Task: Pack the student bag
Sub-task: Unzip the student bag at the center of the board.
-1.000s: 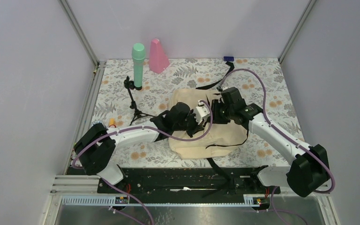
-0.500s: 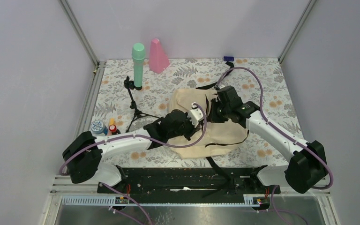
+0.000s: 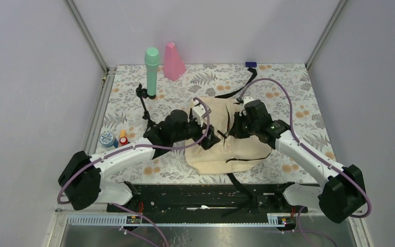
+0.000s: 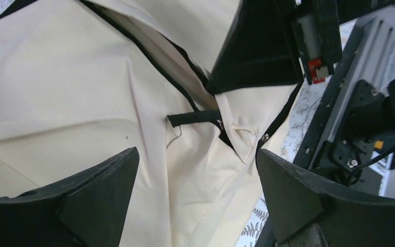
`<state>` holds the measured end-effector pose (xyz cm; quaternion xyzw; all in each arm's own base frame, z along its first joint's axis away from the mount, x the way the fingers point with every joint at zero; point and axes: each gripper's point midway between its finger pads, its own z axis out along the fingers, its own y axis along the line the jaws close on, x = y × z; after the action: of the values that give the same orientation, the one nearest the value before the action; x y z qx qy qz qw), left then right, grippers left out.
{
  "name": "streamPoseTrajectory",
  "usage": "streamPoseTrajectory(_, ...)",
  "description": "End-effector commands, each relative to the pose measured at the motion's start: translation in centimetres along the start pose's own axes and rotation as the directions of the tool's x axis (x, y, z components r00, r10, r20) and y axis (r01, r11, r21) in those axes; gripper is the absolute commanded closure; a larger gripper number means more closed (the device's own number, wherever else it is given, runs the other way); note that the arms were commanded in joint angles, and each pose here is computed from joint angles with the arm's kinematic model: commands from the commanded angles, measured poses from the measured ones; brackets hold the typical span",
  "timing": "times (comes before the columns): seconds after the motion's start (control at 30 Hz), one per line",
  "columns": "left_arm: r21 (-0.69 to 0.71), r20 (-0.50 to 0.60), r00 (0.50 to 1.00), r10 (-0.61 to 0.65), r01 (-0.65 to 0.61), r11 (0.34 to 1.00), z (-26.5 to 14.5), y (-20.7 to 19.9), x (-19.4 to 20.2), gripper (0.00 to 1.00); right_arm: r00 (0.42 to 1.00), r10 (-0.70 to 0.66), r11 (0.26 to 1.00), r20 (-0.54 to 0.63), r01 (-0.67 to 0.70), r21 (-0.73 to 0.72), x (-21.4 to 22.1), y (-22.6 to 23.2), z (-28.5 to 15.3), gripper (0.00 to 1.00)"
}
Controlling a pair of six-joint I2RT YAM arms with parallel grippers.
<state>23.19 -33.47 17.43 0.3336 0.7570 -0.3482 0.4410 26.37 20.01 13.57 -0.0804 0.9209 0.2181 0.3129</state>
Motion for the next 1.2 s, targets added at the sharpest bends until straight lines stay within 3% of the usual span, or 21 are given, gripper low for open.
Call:
streamPoseTrajectory(0.0, 0.192, 0.085, 0.993, -0.086, 0.069, 0.979, 0.0, -1.1, -2.8, 0.11, 0.994, -0.061, 0.993, 0.090, 0.069, -0.093, -1.3, 1.5, -1.3, 1.00)
streamPoseTrajectory(0.2, 0.211, 0.066, 0.986, -0.156, 0.139, 0.968, 1.4, 0.1, -4.1, 0.12, 0.993, -0.067, 0.993, 0.102, 0.076, -0.093, -0.9, 1.2, -1.6, 1.00)
streamPoseTrajectory(0.4, 0.236, 0.050, 0.953, -0.298, 0.279, 0.931, 2.5, -0.2, -3.7, 0.35, 0.994, -0.051, 0.993, 0.092, 0.061, -0.101, -0.9, 1.4, -1.3, 1.00)
streamPoseTrajectory(0.57, 0.204, 0.059, 0.906, -0.420, 0.401, 0.893, 3.4, 0.7, -2.6, 0.36, 0.995, -0.043, 0.993, 0.092, 0.053, -0.103, -1.0, 1.5, -1.3, 1.00)
streamPoseTrajectory(1.17, 0.236, 0.039, 0.870, -0.491, 0.470, 0.851, 4.7, 0.4, -1.4, 0.49, 0.996, -0.028, 0.994, 0.079, 0.036, -0.107, -0.9, 1.6, -0.9, 1.00)
